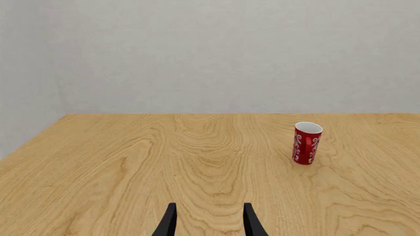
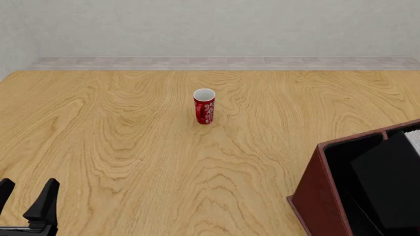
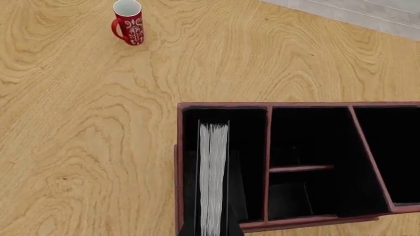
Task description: Pick up the book and place it in the left compartment of the caddy.
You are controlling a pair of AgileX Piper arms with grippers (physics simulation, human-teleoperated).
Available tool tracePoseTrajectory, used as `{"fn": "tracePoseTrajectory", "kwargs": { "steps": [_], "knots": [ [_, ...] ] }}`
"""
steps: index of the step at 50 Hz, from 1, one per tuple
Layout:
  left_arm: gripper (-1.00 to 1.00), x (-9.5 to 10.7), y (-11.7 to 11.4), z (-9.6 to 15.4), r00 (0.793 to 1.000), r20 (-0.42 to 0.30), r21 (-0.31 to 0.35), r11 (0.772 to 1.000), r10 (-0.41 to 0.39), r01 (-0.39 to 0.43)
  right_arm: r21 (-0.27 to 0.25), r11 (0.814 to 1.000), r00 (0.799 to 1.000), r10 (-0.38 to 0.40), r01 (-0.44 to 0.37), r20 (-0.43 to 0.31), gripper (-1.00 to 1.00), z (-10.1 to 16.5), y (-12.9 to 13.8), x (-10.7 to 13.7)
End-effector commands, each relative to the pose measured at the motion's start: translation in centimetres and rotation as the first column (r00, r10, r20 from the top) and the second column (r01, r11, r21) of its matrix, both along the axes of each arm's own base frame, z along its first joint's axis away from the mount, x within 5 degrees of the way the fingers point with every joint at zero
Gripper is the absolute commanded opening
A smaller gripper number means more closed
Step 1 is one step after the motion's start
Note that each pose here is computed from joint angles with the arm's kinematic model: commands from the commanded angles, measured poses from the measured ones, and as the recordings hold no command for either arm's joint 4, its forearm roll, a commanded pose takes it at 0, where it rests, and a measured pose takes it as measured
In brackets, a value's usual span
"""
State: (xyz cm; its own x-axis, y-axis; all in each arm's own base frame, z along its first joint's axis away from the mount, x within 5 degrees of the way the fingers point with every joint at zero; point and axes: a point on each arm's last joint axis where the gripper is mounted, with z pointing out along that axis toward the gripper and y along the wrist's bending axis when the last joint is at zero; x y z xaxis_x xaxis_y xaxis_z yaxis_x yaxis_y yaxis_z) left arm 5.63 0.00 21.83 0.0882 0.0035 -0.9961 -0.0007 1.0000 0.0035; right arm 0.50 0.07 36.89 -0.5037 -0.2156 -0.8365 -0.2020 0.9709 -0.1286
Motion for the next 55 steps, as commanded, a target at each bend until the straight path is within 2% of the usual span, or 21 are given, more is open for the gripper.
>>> {"fn": "tracePoseTrajectory", "kwargs": {
  "steps": [1,55],
  "knots": [
    [1.0,-0.1,0.0,0.0,1.0,0.001,0.001,1.0,0.0,0.0,0.018,1.0,1.0,-0.015,0.015,0.001,-1.0,0.0,0.0,-0.1],
    [1.0,-0.1,0.0,0.0,1.0,0.001,0.001,1.0,0.0,0.0,0.024,0.999,0.996,-0.042,0.044,-0.074,-1.0,-2.9,0.0,0.3]
  ]
}}
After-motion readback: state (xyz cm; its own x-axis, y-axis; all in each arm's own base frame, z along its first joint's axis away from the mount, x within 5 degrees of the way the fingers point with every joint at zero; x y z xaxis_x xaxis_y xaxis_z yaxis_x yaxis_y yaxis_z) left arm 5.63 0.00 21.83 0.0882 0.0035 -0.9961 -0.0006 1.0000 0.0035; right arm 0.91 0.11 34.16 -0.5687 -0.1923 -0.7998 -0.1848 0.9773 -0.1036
